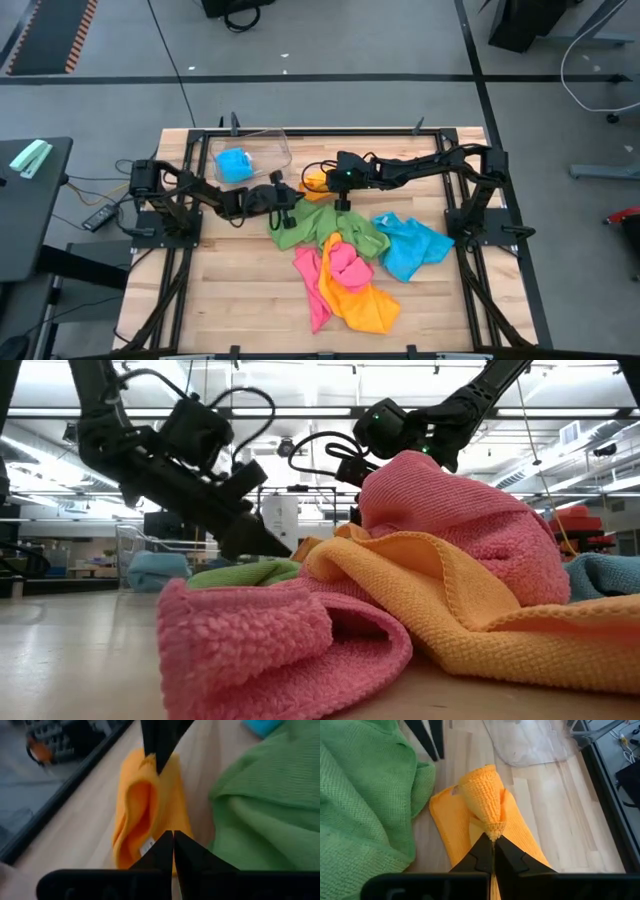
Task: Fold microfiber towels
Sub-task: Fold the top orange microfiber towel
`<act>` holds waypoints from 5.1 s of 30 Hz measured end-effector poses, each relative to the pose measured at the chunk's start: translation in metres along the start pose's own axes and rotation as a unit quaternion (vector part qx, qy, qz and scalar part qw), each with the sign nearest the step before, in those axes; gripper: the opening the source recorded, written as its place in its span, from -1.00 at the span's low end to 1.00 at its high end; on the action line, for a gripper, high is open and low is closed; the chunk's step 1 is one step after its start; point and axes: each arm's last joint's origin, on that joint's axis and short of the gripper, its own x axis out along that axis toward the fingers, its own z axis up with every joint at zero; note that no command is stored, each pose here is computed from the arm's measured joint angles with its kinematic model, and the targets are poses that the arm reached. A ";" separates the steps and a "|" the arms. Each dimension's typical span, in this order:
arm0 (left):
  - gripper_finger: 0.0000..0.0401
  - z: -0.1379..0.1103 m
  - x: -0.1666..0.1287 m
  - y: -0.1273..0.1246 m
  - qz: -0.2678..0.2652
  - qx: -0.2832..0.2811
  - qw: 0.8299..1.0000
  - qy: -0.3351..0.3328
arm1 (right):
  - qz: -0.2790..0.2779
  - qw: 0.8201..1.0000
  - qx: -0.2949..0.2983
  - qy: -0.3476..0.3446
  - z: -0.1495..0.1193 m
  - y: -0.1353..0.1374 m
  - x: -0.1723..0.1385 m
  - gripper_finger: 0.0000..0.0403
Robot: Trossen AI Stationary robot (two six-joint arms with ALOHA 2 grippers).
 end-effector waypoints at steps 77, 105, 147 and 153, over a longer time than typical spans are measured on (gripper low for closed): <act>0.07 0.044 -0.011 -0.030 0.084 0.106 0.991 0.004 | 0.053 0.996 -0.030 -0.058 0.012 0.016 -0.002 -0.93; -0.41 0.018 0.021 -0.002 0.019 0.052 0.998 0.025 | 0.054 0.996 -0.031 -0.058 0.012 0.017 -0.001 -0.93; -0.95 0.014 0.023 0.006 0.061 0.032 0.997 0.046 | 0.096 0.993 0.072 0.004 -0.011 0.039 0.031 -0.48; -0.89 0.014 0.022 0.005 0.072 0.027 0.996 0.046 | 0.055 0.993 0.102 0.037 -0.018 0.030 0.032 -0.53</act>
